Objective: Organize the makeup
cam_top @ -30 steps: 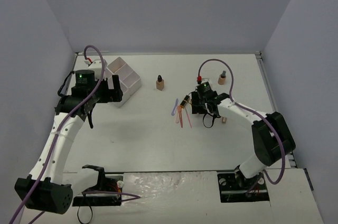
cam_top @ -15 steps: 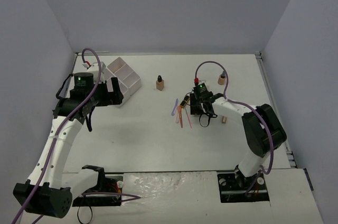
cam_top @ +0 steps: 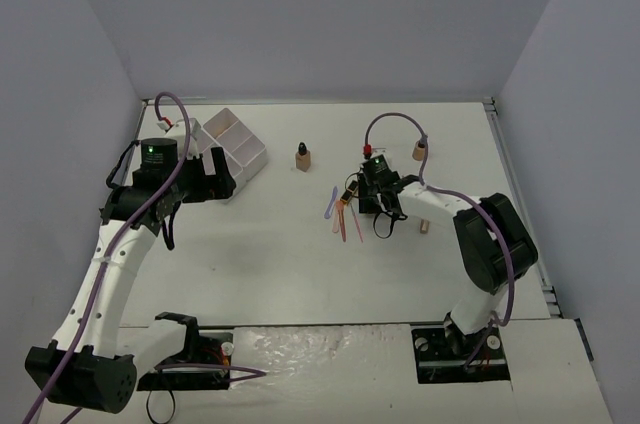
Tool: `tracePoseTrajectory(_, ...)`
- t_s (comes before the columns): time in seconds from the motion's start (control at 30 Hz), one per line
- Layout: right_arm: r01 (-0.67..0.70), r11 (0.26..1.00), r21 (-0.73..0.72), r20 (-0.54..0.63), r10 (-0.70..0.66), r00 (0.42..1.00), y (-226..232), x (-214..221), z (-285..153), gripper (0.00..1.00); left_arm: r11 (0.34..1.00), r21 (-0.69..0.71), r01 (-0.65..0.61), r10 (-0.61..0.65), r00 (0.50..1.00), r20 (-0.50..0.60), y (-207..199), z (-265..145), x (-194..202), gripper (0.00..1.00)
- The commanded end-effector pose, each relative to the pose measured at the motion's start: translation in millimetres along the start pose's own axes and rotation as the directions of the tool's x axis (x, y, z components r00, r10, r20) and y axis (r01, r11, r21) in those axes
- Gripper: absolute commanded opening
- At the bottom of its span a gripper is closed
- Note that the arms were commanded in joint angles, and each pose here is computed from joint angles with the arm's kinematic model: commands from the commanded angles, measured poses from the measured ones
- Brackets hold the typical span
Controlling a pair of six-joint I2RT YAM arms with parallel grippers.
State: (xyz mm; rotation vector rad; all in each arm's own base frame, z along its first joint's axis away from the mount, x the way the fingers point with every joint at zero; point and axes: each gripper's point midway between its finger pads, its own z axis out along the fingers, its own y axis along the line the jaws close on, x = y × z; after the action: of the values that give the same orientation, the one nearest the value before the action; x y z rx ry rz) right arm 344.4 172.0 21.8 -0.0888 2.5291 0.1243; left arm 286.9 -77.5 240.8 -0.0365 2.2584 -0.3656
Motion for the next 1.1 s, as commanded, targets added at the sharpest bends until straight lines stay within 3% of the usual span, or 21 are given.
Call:
tracePoseTrajectory(0.0,0.005,1.000,-0.010,0.077,-0.005,0.997,9.3,-27.1,-1.3,0.35,1.000,0.026,0.016,-0.017,0.999,0.041,-6.2,-4.4,-10.4,0.97)
tracePoseTrajectory(0.17,0.005,1.000,-0.003,0.075,-0.004,0.997,8.5,-26.7,0.8,0.27,0.999,0.032,0.023,-0.023,0.999,0.025,-7.4,-1.5,-7.5,0.97)
tracePoseTrajectory(0.27,0.001,1.000,-0.008,0.093,-0.001,0.996,9.0,-31.4,-5.0,0.08,0.998,0.049,0.037,-0.038,0.999,0.033,-12.2,-2.8,-11.6,0.97)
tracePoseTrajectory(0.37,-0.001,1.000,-0.025,0.135,0.004,0.991,11.3,-42.0,-20.7,0.00,0.996,0.078,0.043,-0.046,0.998,0.033,-22.6,-3.0,-15.2,0.97)
tracePoseTrajectory(0.6,0.103,0.981,-0.165,0.315,-0.046,0.948,37.6,-75.0,-94.5,0.00,0.975,0.208,0.076,-0.086,0.996,0.039,-75.9,-5.0,-35.9,0.97)
tracePoseTrajectory(0.83,0.354,0.870,-0.344,0.545,-0.122,0.829,90.9,-86.3,-176.0,0.00,0.915,0.387,0.111,-0.141,0.989,0.052,-144.4,-13.1,-69.0,0.97)
tracePoseTrajectory(1.07,0.478,0.757,-0.445,0.659,-0.085,0.748,127.2,-87.6,-229.8,0.00,0.864,0.482,0.145,-0.170,0.985,0.009,-190.2,-11.8,-77.1,0.94)
